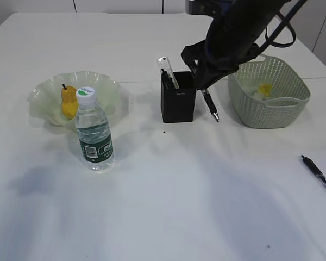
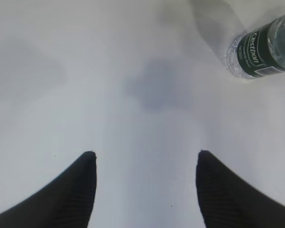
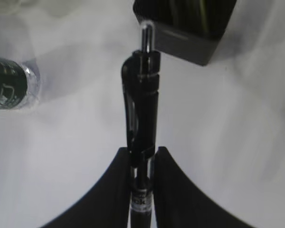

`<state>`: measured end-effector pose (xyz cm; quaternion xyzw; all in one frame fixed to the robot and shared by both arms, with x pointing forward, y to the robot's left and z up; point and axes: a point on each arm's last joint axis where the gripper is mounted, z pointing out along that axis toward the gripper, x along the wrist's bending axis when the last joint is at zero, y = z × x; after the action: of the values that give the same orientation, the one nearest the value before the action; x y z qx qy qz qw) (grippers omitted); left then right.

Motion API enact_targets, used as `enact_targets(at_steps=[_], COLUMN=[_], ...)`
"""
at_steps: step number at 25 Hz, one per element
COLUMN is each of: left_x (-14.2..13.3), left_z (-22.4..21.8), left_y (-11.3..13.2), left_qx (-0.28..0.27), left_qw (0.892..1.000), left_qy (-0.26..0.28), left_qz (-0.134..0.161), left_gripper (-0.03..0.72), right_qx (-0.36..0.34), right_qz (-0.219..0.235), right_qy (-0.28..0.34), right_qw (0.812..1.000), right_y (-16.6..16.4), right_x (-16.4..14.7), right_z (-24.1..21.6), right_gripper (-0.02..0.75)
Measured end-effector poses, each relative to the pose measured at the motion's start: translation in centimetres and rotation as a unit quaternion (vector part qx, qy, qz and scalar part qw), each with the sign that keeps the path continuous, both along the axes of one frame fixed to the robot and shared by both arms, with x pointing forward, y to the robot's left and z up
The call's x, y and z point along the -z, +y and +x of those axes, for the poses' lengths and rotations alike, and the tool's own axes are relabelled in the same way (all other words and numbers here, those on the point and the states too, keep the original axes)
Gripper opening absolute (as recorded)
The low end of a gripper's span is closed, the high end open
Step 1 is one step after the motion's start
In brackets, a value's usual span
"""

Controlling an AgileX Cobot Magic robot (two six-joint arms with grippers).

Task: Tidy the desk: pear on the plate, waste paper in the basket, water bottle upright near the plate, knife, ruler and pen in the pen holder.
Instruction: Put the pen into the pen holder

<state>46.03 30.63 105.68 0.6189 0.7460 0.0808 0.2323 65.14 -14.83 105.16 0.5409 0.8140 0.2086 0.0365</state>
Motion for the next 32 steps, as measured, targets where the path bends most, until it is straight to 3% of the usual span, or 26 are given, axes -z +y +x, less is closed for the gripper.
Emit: enact_targets(at_steps=[7, 15, 32], left_x=[0.0, 0.3, 0.2], left_z=[0.0, 0.2, 0.4], left_y=[0.0, 0.0, 0.1], left_qx=[0.000, 0.000, -0.003], left_qw=[1.000, 1.000, 1.000], left_qy=[0.001, 0.006, -0.005], left_qz=[0.000, -0.001, 0.001], left_gripper=[0.466, 0.466, 0.466], right_qx=[0.000, 0.027, 0.089], right_qz=[0.023, 0.052, 0.085], right_qy=[-0.095, -0.228, -0.329], right_qw=[0.995, 0.972, 0.936], right_y=[0.4, 0.7, 1.4], right_x=[-0.7, -1.6, 4.7], right_z=[1.6, 4.0, 8.8], right_gripper=[0.094, 0.094, 0.094])
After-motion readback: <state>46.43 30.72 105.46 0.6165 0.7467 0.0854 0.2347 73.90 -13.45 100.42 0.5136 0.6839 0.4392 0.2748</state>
